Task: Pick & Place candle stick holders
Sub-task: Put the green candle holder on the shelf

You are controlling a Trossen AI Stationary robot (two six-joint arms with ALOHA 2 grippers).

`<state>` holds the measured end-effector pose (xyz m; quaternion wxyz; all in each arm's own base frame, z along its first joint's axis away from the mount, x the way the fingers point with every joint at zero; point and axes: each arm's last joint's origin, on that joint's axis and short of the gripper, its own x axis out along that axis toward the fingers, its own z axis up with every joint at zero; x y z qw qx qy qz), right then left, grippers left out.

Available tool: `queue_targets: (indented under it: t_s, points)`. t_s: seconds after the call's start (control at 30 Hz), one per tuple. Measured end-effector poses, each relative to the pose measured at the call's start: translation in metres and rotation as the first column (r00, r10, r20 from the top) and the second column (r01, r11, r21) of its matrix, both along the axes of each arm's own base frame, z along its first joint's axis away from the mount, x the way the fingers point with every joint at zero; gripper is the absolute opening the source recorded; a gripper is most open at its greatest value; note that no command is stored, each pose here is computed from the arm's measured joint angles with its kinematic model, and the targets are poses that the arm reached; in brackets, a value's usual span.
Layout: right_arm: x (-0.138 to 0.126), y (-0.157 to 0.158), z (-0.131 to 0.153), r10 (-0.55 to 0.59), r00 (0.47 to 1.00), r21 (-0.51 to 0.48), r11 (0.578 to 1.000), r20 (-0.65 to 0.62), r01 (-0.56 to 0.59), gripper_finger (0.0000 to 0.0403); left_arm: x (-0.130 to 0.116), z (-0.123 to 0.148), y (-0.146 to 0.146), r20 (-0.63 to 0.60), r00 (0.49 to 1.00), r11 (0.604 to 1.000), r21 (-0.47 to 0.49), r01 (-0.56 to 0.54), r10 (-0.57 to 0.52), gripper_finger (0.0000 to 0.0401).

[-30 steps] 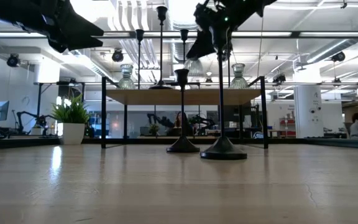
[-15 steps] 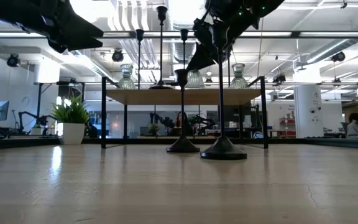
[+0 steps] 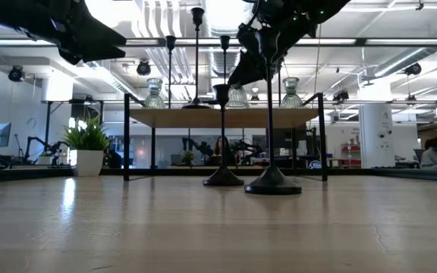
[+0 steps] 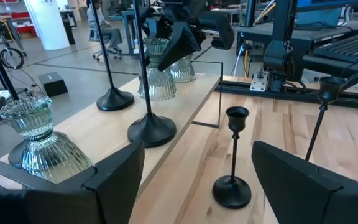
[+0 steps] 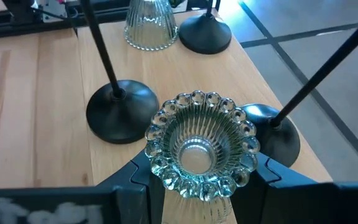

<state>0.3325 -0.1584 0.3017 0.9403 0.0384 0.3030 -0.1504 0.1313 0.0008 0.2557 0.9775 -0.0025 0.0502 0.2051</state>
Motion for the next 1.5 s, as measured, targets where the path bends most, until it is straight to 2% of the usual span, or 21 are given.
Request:
queue_targets:
  t_s: [0.2, 1.07, 1.5]
  points:
    - [0.001, -0.001, 0.002, -0.018, 0.999, 0.009, 1.000, 0.036, 0.017, 0.0121, 0.000, 0.000, 0.000, 0.000, 1.000, 1.000, 0.000, 0.000, 0.000, 0.0300]
    - [-0.002, 0.001, -0.017, -0.015, 1.000, 0.034, 0.999, -0.014, 0.015, 0.0122, 0.000, 0.000, 0.000, 0.001, 1.000, 1.000, 0.000, 0.000, 0.000, 0.0300]
    - [0.001, 0.000, -0.012, -0.004, 0.999, -0.006, 1.000, 0.033, 0.004, 0.0161, 0.000, 0.000, 0.000, 0.000, 1.000, 1.000, -0.001, 0.000, 0.000, 0.0300]
